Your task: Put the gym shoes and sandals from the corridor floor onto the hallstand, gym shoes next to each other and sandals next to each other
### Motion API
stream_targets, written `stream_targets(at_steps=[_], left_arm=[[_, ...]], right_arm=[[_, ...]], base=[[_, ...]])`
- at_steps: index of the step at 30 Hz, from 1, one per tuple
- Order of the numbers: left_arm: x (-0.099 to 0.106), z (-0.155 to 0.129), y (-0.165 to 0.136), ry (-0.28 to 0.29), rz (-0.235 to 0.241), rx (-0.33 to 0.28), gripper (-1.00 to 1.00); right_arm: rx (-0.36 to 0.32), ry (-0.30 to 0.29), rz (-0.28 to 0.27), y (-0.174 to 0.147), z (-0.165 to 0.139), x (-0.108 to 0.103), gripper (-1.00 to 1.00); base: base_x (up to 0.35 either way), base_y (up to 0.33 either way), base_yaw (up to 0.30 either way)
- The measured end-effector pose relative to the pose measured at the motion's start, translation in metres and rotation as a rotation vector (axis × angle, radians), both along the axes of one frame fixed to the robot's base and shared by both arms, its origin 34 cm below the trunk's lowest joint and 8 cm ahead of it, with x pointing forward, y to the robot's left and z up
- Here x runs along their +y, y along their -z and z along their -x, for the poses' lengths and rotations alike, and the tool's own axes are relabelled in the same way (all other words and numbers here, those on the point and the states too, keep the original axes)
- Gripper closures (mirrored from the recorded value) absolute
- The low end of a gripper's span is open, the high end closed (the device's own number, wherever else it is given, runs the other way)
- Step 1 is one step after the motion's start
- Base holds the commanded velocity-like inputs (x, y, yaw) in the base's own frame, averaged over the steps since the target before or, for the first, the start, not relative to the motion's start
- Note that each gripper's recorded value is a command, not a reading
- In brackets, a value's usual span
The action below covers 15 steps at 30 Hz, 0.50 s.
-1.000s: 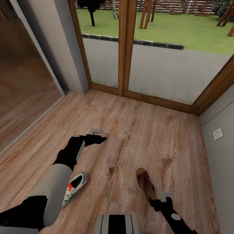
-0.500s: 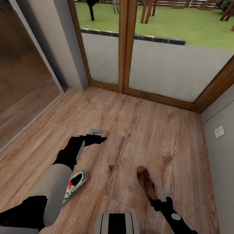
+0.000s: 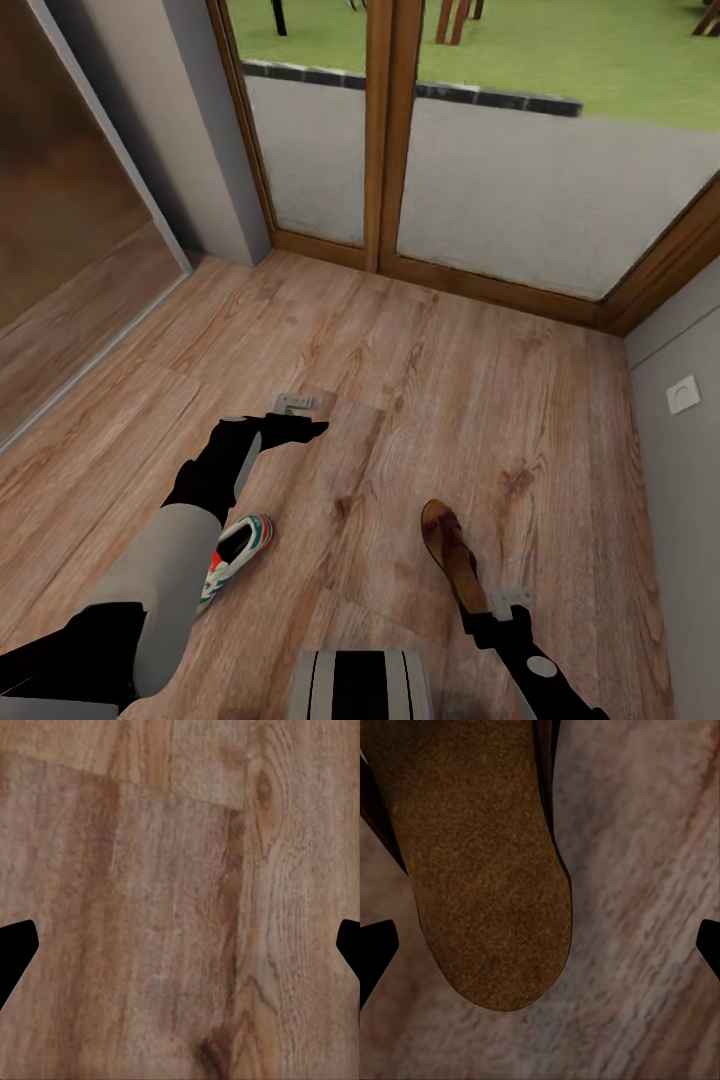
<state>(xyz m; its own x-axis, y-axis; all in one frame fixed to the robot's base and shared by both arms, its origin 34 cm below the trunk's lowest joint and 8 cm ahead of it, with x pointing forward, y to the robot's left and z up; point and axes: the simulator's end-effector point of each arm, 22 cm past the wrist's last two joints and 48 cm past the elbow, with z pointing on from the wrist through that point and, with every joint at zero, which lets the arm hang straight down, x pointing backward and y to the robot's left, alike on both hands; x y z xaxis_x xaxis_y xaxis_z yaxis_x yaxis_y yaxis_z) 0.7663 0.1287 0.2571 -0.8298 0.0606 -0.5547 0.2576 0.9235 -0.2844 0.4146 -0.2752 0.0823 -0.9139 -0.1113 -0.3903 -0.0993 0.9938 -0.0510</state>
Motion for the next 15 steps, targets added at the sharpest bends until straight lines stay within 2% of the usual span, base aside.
stream_targets(at_steps=[15], left_arm=[[0.001, 0.007, 0.02, -0.002, 0.0, 0.029, -1.0]], right_arm=[[0.029, 0.0, 0.0, 0.01, 0.012, 0.0, -1.0]], base=[[0.0, 0.0, 0.0]])
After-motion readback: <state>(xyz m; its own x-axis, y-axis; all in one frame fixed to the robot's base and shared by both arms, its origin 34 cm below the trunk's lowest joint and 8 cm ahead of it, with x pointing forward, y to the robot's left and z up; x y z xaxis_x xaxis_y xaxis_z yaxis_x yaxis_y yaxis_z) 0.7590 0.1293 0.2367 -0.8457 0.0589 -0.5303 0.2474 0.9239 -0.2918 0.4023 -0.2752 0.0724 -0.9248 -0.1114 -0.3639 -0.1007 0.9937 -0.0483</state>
